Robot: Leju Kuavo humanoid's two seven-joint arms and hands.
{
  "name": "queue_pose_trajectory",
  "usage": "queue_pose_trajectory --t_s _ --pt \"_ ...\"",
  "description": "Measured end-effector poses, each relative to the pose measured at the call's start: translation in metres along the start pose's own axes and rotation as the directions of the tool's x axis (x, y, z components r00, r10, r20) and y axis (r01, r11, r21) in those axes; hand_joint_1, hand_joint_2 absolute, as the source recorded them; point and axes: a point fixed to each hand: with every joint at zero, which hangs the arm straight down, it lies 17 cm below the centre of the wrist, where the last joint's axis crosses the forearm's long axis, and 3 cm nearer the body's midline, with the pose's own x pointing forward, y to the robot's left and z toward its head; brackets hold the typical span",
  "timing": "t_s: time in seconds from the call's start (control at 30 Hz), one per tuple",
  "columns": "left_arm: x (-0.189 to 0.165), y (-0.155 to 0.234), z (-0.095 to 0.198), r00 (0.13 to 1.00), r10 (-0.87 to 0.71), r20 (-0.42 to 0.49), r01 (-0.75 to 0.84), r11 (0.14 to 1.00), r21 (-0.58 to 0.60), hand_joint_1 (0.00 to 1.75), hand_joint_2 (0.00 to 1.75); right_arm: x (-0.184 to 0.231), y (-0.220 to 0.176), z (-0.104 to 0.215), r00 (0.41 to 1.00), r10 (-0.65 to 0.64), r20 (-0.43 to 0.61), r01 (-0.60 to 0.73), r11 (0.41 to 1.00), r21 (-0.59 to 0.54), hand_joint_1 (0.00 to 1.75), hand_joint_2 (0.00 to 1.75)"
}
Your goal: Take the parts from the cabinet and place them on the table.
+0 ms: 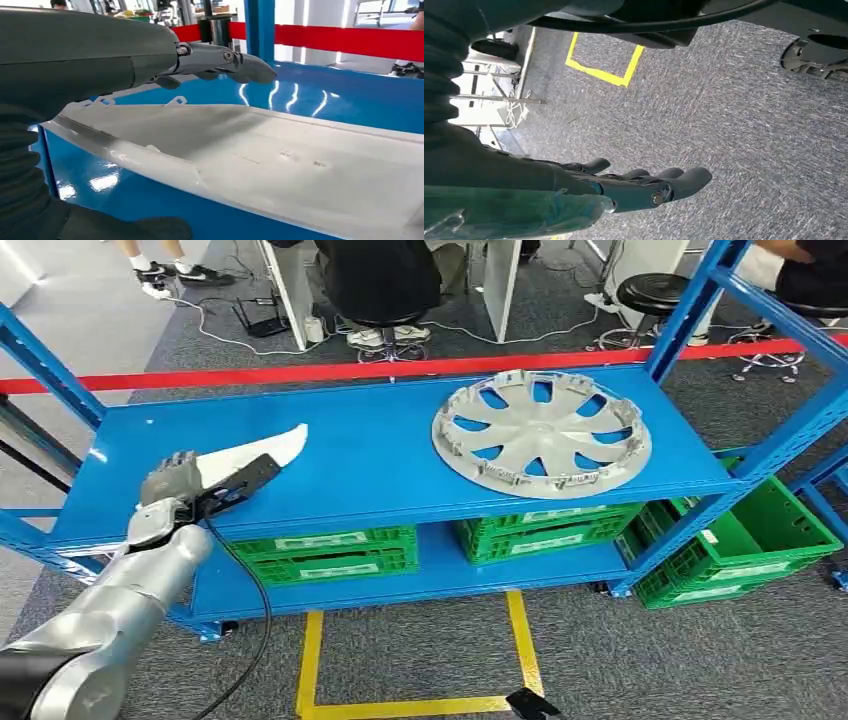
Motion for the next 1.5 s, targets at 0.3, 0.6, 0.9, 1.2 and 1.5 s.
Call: queue_pose_trajectory --t_s 0.3,0.6,0.9,1.2,1.5 --pt "0.003 0.0 0.0 1.0 0.002 0.003 -0.002 1.0 -0.001 0.21 1.75 0.001 0.001 0.0 1.0 0.0 0.001 0.0 1.0 0.002 0.0 1.75" --pt "0.003 -0.001 0.0 1.0 0.002 0.004 -0.002 1.0 -0.001 0.21 1.75 0.001 0.001 0.0 1.0 0.0 0.002 0.0 1.0 0.002 0.0 1.75" --pt "0.003 -0.001 0.0 1.0 0.003 0.004 -0.003 1.0 -0.001 1.55 1.75 0.001 0.001 0.0 1.0 0.0 0.001 0.0 1.0 0.002 0.0 1.75" --pt "-0.01 -0.008 0.002 0.997 -0.036 -0.063 0.034 0.999 -0.035 1.52 1.75 0.002 0.003 0.001 1.0 -0.006 -0.001 0.007 1.0 0.004 0.0 1.75" --pt "-0.009 -0.006 0.001 0.997 -0.039 -0.063 0.037 0.999 -0.034 1.52 1.75 0.002 0.008 0.001 1.0 -0.009 -0.002 0.009 1.0 0.011 0.0 1.75"
